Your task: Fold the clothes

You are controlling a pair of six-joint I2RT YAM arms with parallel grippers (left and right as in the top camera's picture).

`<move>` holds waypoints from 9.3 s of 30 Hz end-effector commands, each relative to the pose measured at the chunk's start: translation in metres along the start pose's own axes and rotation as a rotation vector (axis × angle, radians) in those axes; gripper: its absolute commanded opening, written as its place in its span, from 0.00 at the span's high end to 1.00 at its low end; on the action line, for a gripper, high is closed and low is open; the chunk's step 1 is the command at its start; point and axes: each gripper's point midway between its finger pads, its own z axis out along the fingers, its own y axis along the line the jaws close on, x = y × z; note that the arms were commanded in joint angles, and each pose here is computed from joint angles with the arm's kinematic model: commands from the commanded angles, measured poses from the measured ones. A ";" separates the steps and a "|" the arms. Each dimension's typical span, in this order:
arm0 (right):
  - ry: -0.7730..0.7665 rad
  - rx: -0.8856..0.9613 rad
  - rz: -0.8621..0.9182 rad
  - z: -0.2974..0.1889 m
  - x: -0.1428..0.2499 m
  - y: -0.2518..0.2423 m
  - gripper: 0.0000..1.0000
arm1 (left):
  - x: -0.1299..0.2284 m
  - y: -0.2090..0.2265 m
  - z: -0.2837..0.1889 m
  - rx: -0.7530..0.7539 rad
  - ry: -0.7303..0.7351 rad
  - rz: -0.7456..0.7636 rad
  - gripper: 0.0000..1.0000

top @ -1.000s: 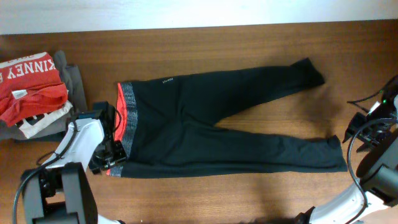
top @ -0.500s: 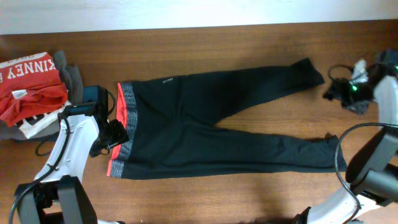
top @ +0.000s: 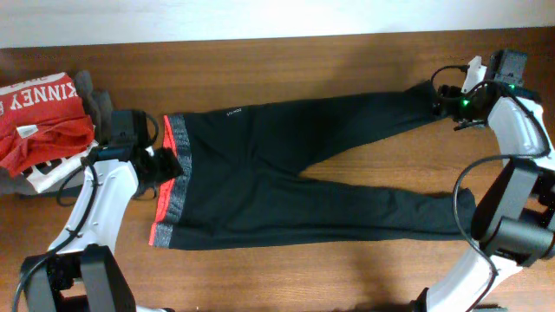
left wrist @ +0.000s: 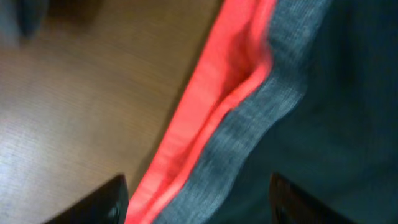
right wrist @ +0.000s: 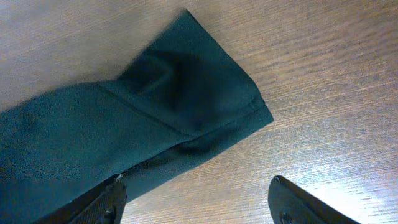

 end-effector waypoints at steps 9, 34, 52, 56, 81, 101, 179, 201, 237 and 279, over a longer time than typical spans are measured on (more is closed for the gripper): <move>0.070 0.019 0.034 0.050 0.021 -0.014 0.14 | -0.018 -0.070 0.029 0.175 -0.084 0.171 0.28; 0.041 0.020 0.026 0.065 0.017 -0.017 0.24 | 0.038 -0.047 0.104 0.073 0.170 0.167 0.28; 0.146 0.159 0.163 0.066 0.048 -0.066 0.96 | 0.040 -0.045 0.103 0.068 0.180 0.167 0.28; 0.209 0.218 0.227 0.045 0.065 -0.090 0.96 | 0.040 -0.045 0.103 0.068 0.180 0.167 0.28; 0.159 0.245 0.327 -0.097 0.035 -0.078 0.49 | -0.011 -0.068 0.075 0.106 0.065 0.194 0.13; 0.466 0.137 0.455 -0.172 0.138 -0.020 0.01 | 0.067 -0.016 -0.038 -0.100 0.424 0.086 0.01; 0.450 0.263 0.573 -0.133 0.248 -0.031 0.01 | 0.152 0.064 0.007 -0.125 0.183 -0.394 0.07; 0.495 0.326 0.581 -0.134 0.267 -0.038 0.01 | 0.156 0.056 0.008 -0.079 0.212 -0.345 1.00; 0.239 0.490 0.746 -0.069 0.278 -0.082 0.44 | 0.157 0.059 0.007 -0.091 0.213 -0.299 1.00; 0.140 0.308 0.543 -0.173 0.151 -0.054 0.96 | 0.030 0.027 -0.079 0.098 -0.320 -0.214 1.00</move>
